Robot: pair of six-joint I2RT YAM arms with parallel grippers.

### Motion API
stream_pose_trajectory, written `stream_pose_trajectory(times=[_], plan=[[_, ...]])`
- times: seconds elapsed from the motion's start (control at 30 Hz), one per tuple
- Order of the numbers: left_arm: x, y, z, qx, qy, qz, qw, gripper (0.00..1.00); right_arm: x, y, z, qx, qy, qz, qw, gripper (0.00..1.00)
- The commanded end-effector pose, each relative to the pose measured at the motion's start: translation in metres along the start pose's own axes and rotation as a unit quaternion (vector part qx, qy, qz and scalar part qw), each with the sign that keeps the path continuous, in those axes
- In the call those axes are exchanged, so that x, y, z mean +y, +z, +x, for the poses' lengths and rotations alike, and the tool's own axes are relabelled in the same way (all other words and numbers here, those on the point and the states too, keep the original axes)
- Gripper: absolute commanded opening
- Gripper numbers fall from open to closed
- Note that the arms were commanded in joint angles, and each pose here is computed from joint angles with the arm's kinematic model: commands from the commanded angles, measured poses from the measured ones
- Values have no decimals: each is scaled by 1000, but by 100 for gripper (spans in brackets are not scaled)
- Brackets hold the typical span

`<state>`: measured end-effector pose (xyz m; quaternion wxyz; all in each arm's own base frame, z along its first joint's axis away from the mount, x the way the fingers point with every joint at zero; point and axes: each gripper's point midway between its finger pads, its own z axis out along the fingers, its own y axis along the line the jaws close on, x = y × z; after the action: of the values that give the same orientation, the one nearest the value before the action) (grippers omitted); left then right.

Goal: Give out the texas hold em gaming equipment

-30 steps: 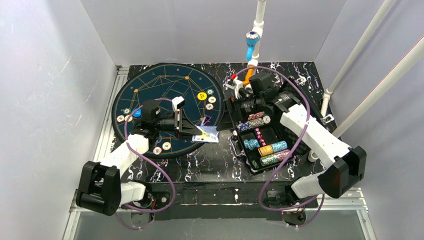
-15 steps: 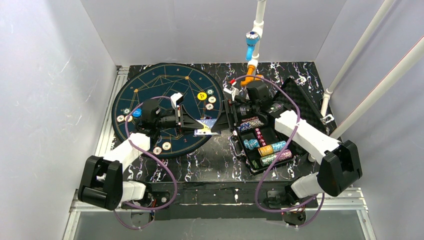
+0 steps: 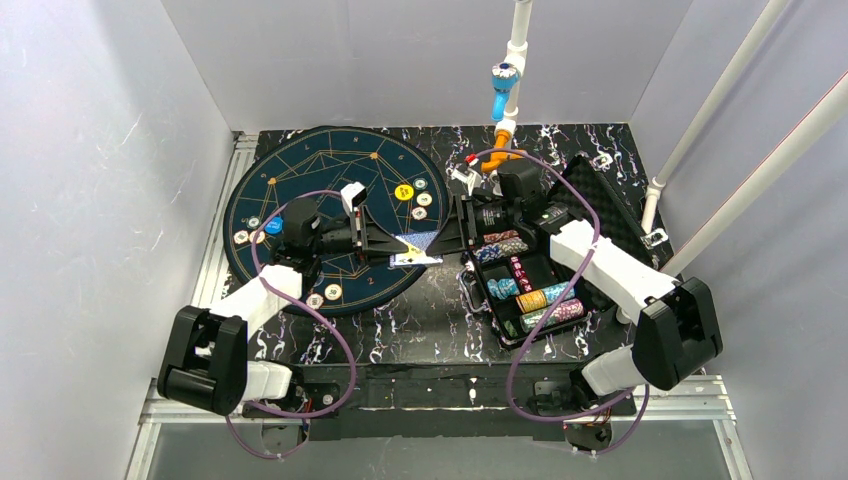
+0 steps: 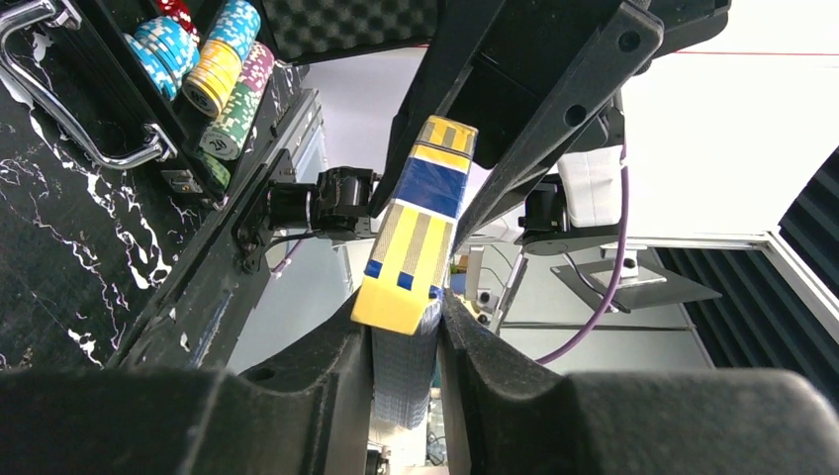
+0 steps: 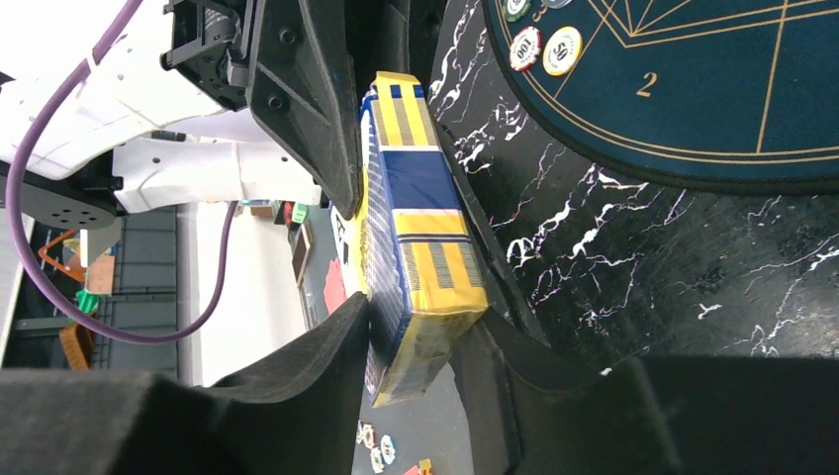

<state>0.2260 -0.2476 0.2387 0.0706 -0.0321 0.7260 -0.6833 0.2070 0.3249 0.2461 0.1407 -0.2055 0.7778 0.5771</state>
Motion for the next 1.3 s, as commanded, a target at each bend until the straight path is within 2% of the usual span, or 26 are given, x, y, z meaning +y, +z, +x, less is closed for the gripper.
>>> stream_pose_trajectory(times=[0.0, 0.2, 0.4, 0.5, 0.6, 0.7, 0.83, 1.03, 1.17, 1.27], plan=[[7, 2, 10, 13, -10, -5, 1000, 28, 14, -1, -11, -7, -28, -33, 999, 42], [10, 1, 16, 19, -12, -8, 1000, 36, 11, -5, -10, -7, -22, -23, 999, 39], [11, 3, 14, 18, -12, -11, 1000, 36, 10, -4, -10, -5, -16, -23, 1000, 29], [12, 3, 13, 16, -15, -13, 1000, 34, 10, -5, -9, -5, -10, -22, 1000, 17], [15, 3, 15, 17, -15, -15, 1000, 39, 10, -5, -9, -7, -3, -22, 1000, 1], [20, 3, 16, 15, -13, -18, 1000, 44, 7, -7, -12, -13, 10, -16, 1000, 1], [23, 6, 19, 18, -11, -20, 1000, 45, -2, -10, -16, -23, 43, 2, 999, 1], [15, 12, 13, 22, -5, -17, 1000, 32, -10, -10, -12, -24, 80, 9, 996, 1], [11, 15, 10, 19, -3, -15, 1000, 40, -13, -10, -4, -17, 94, 8, 995, 1], [13, 16, 8, 16, -5, -17, 1000, 42, -11, -11, -2, -13, 97, 6, 995, 1]])
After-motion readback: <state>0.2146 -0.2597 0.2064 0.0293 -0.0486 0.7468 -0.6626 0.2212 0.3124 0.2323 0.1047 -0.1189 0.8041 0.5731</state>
